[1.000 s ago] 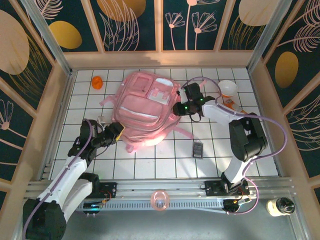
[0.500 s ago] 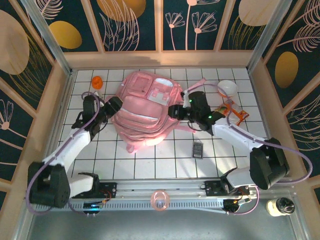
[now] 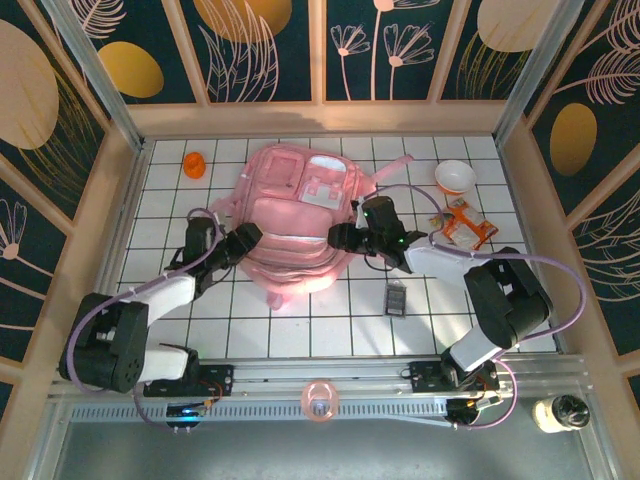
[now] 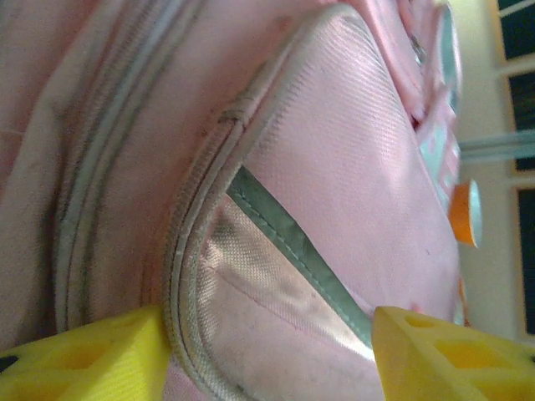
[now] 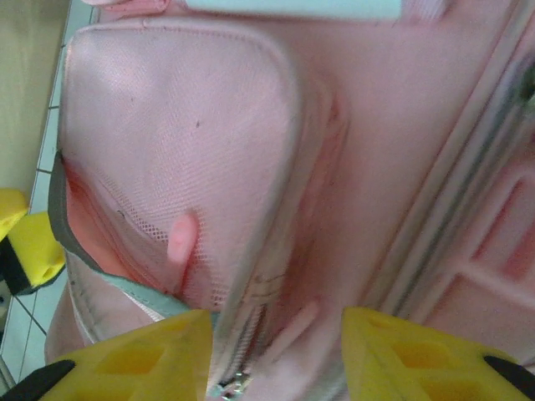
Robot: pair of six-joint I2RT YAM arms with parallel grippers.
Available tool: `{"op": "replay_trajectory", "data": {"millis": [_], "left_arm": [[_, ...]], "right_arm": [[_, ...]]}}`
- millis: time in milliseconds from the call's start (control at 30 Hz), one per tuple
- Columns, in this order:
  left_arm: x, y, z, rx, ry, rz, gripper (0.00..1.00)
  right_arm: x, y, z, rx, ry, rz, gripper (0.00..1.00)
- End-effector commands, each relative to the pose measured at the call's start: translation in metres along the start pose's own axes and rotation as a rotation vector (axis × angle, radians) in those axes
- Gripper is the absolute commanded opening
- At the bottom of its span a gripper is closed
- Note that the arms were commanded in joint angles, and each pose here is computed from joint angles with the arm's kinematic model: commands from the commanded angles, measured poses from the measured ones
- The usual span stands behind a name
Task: Pack the student bag
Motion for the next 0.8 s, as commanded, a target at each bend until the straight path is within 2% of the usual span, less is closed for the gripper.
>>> {"op": "replay_trajectory", "data": {"millis": [0, 133, 267, 400, 467, 600, 700, 767], "left_arm": [[-0.023, -0.003, 0.008, -0.061, 0.058, 0.04, 0.63], [-0.041, 0.01, 0.024, -0.038, 0.055, 0.081, 0.63], [-0.052, 0.018, 0.04, 0.005, 0.06, 0.053, 0.63], [-0.049, 0.011, 0.05, -0.016, 0.023, 0.024, 0.64], [-0.039, 0.003, 0.056, -0.004, -0.016, -0.034, 0.65], [-0.007, -0.02, 0.071, 0.056, -0.133, -0.261, 0.67], [0.02, -0.048, 0.086, 0.076, -0.229, -0.543, 0.67], [0.032, -0.07, 0.096, 0.058, -0.269, -0.783, 0.67]], "right_arm": [[-0.014, -0.009, -0.001, 0.003, 0.017, -0.042, 0.44], [-0.038, -0.017, 0.002, -0.02, 0.036, -0.079, 0.44], [-0.059, -0.014, 0.005, -0.034, 0.033, -0.092, 0.44], [-0.061, -0.006, 0.012, -0.01, 0.0, -0.087, 0.44], [-0.055, 0.004, 0.019, 0.011, -0.03, -0.063, 0.44], [-0.035, 0.026, 0.042, 0.039, -0.131, 0.013, 0.43], [-0.02, 0.043, 0.069, 0.067, -0.231, 0.081, 0.44], [-0.012, 0.052, 0.09, 0.093, -0.304, 0.127, 0.44]]}}
Point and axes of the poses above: each hand's point on the last joint's axis, 136 mm out from that joint toward the fingers, its own z axis back along the fingers, its own y axis along the line the jaws close on, x = y × z, the point moved 6 cm from there along z, back along the fingers, and after that the axes turned 9 degrees about -z, right-handed, at the moved point
